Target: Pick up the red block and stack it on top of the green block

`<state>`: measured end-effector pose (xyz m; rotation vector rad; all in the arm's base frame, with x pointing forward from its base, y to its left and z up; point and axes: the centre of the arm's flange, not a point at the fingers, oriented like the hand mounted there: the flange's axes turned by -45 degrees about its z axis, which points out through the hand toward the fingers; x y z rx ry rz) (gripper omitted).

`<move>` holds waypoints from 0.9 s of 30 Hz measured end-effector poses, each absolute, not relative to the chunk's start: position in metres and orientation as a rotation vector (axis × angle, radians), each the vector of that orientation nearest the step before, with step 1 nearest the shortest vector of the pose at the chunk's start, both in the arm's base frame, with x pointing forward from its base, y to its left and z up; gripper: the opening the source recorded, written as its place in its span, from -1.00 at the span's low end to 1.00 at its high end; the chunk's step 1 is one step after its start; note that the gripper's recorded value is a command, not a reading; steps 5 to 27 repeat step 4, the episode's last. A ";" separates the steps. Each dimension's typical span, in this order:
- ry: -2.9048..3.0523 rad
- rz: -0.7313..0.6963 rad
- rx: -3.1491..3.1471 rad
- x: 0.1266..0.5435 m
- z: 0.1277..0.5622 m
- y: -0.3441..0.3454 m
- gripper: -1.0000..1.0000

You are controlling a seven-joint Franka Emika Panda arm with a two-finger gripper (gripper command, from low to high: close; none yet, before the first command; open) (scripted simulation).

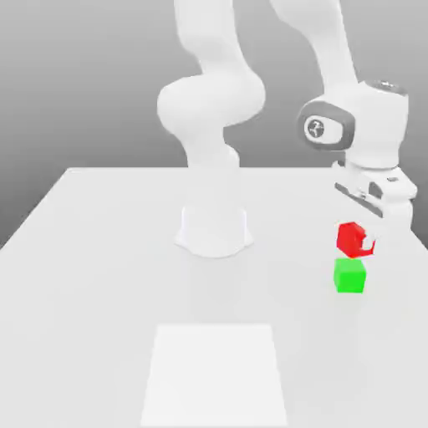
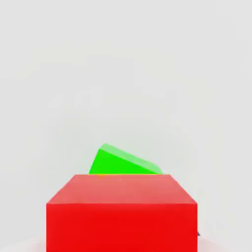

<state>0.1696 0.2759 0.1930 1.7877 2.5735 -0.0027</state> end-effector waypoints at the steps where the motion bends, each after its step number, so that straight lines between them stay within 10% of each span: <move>1: 2.574 -0.003 1.793 0.169 0.185 0.275 -1.00; 2: 2.574 -0.003 1.797 0.169 0.181 0.274 1.00; 27: 2.565 -0.003 1.809 0.172 0.181 0.272 1.00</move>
